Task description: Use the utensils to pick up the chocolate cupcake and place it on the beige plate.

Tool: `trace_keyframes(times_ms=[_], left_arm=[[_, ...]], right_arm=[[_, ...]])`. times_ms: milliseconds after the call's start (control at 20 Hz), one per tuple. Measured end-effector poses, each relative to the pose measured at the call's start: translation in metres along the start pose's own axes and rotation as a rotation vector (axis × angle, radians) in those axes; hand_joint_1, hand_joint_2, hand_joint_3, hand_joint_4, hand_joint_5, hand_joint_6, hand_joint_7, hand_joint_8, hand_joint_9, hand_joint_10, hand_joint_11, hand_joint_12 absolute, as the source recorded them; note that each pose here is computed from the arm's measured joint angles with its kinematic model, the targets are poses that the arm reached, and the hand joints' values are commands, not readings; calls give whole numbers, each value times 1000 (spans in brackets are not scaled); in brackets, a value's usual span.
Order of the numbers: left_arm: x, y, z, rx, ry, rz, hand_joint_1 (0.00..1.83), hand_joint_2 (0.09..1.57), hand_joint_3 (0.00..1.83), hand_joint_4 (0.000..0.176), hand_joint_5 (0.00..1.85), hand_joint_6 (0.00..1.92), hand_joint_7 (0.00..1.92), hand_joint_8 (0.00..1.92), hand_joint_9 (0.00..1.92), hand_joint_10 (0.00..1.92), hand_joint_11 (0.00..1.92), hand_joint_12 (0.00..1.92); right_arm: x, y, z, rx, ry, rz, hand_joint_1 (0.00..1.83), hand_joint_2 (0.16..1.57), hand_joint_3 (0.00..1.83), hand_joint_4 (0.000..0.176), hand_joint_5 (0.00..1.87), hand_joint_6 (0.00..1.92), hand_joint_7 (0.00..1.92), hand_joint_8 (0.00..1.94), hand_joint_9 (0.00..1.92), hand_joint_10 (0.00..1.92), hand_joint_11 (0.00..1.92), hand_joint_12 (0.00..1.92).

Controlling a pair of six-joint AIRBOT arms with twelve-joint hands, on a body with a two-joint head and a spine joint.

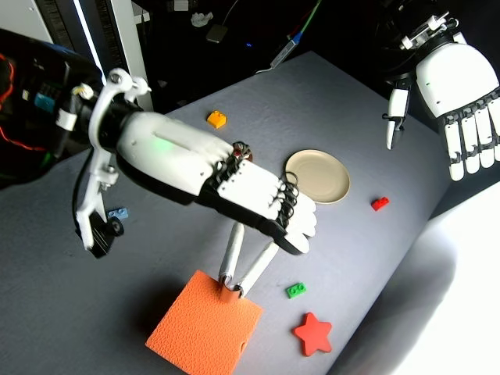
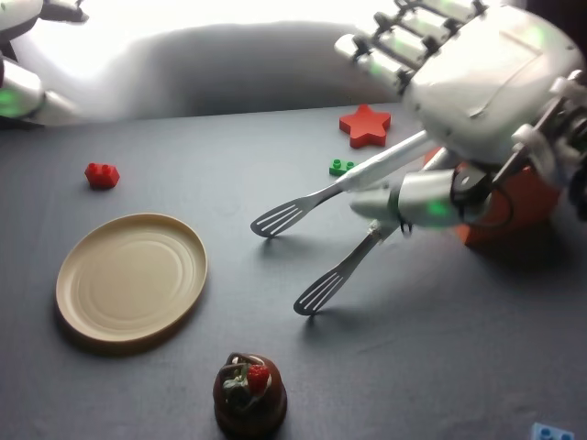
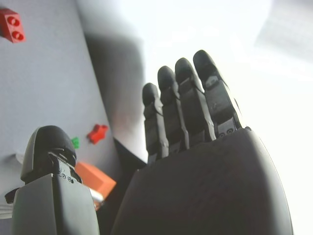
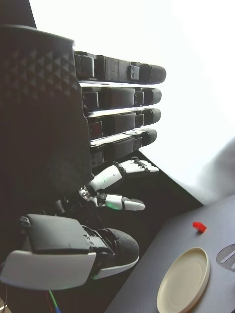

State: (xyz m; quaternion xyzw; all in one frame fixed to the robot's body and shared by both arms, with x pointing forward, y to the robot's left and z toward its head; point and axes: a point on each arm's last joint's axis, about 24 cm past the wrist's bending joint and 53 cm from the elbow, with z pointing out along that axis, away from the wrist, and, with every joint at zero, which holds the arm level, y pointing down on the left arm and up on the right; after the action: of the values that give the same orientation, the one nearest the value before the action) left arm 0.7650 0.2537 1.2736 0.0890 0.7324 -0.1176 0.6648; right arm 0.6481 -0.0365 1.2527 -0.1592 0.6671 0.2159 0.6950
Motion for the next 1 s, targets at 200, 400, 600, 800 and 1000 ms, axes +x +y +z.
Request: trace_keyframes(times_ms=[200,400,600,800,1000], left_arm=[[-1,0,0,1,-3,2,59,1088,7,0,11,4,0,0,0,0,0,0],[-1,-1,0,4,-3,3,20,1088,4,0,9,3,0,0,0,0,0,0],[-1,0,0,-2,-3,5,51,1091,3,0,30,8,0,0,0,0,0,0],[-2,-2,0,5,-5,9,18,1104,6,0,20,3,0,0,0,0,0,0],[-2,-2,0,8,-6,9,0,1107,4,0,6,2,0,0,0,0,0,0]], right_arm=[[19,0,4,11,74,34,133,922,1,0,0,0,0,0,9,0,0,168],[16,-8,10,53,96,79,170,922,0,0,0,0,6,1,19,2,0,131],[30,-16,16,91,168,146,152,932,2,0,8,0,6,1,15,1,0,100],[37,-21,21,112,200,143,160,939,2,0,6,1,14,2,20,2,0,100],[57,-21,25,125,275,179,143,942,1,0,0,0,1,0,6,0,5,33]])
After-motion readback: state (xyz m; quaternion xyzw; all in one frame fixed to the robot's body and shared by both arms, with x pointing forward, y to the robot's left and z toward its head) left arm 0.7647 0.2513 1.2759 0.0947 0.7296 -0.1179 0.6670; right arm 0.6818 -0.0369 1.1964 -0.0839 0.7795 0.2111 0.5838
